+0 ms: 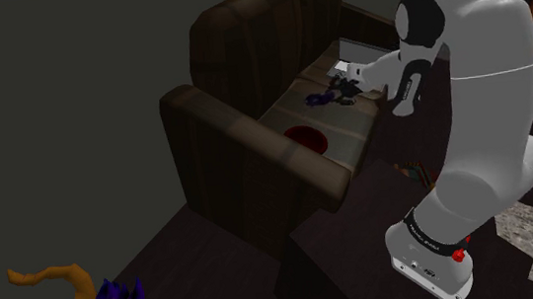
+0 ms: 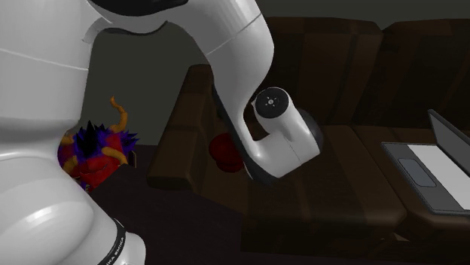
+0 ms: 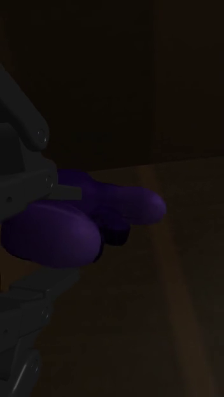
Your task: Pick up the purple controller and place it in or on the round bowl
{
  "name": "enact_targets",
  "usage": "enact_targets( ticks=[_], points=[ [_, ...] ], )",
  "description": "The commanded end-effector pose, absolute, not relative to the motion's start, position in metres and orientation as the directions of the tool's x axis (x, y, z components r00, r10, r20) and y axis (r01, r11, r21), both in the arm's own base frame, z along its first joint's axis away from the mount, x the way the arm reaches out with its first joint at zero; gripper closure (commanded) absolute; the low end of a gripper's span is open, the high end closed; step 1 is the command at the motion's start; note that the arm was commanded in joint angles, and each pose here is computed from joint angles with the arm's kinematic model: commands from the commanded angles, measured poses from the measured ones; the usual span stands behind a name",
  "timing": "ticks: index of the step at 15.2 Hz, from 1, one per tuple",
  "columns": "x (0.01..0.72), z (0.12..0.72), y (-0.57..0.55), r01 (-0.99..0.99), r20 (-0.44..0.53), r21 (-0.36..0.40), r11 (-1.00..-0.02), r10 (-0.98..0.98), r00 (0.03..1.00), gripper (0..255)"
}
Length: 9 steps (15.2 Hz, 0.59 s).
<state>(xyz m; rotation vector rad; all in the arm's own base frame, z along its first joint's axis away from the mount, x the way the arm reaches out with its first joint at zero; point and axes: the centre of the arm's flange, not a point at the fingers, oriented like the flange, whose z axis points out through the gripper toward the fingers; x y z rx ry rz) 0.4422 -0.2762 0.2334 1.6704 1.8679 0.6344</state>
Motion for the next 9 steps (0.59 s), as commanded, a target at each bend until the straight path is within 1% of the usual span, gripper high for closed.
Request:
enact_targets(
  ticks=[1,9],
  points=[
    [0.435,0.236,-0.259,0.733,-0.089,0.670,0.118,0.993,-0.078,255],
    [0.397,0.237,-0.160,0.733,-0.089,0.670,0.118,0.993,-0.078,255]
  ],
)
